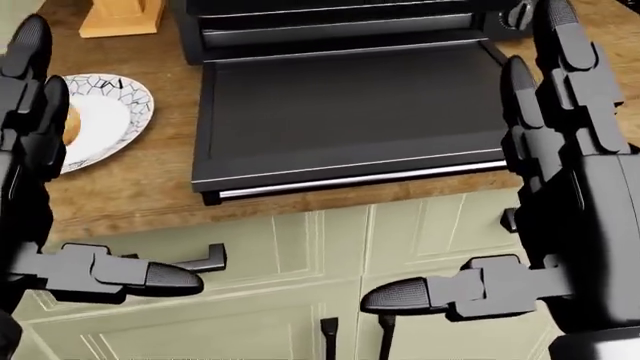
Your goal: Place the bread on the tray of the toaster oven.
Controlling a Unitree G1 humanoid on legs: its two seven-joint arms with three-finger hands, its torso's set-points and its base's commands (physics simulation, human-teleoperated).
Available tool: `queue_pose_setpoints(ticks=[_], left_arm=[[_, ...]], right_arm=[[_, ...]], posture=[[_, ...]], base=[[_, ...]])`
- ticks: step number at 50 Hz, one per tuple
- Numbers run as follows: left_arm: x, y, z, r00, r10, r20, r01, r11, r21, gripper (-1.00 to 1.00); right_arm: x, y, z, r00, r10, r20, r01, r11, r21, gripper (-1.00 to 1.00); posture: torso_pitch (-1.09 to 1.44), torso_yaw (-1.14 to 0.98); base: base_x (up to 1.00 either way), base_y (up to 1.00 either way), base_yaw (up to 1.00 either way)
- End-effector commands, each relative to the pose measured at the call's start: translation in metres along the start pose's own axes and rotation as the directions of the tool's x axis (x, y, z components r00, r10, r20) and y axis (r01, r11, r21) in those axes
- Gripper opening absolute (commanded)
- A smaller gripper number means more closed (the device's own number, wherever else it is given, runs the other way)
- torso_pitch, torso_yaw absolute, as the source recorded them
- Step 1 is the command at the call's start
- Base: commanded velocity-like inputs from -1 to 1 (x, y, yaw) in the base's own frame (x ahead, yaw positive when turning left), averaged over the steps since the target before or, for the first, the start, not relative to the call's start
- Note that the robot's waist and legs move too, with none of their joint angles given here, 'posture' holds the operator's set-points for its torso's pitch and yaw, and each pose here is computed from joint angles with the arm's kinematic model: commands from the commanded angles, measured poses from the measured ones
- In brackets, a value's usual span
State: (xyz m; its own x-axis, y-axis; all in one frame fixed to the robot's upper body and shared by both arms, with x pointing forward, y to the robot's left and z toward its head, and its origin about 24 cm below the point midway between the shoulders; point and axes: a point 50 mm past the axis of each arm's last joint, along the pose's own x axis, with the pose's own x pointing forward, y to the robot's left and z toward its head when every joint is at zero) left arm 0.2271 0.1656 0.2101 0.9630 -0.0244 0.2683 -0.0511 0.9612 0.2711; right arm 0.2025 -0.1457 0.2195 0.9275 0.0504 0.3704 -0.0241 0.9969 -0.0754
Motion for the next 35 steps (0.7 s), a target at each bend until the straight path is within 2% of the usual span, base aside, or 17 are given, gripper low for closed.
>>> queue_pose_setpoints(ticks=[1, 23, 31, 35], left_arm=[[-0.002, 0.005, 0.007, 0.999, 0.027, 0.041, -0.028, 1.000, 0.015, 1.00], [0.001, 0.005, 0.005, 0.999, 0.035, 0.040, -0.036, 0.999, 0.025, 1.00], [-0.001, 0.033, 0.023, 0.991, 0.110, 0.071, -0.114, 0.992, 0.059, 1.00], [-0.002, 0.036, 0.024, 0.990, 0.120, 0.074, -0.125, 0.990, 0.064, 1.00]], right_arm=[[-0.001, 0.002, 0.008, 0.998, 0.011, 0.058, -0.012, 1.000, 0.014, 1.00], [-0.001, 0.002, 0.008, 0.998, 0.016, 0.060, -0.017, 1.000, 0.012, 1.00], [0.011, -0.003, 0.027, 0.992, 0.012, 0.128, -0.010, 1.000, -0.014, 1.00], [0.012, -0.013, 0.044, 0.988, -0.003, 0.156, 0.007, 1.000, -0.028, 1.00]], posture=[[0.00, 0.00], [0.00, 0.00], [0.00, 0.00], [0.00, 0.00]], base=[[0.00, 0.00, 0.00], [0.20, 0.00, 0.00], [0.22, 0.00, 0.00], [0.21, 0.00, 0.00]])
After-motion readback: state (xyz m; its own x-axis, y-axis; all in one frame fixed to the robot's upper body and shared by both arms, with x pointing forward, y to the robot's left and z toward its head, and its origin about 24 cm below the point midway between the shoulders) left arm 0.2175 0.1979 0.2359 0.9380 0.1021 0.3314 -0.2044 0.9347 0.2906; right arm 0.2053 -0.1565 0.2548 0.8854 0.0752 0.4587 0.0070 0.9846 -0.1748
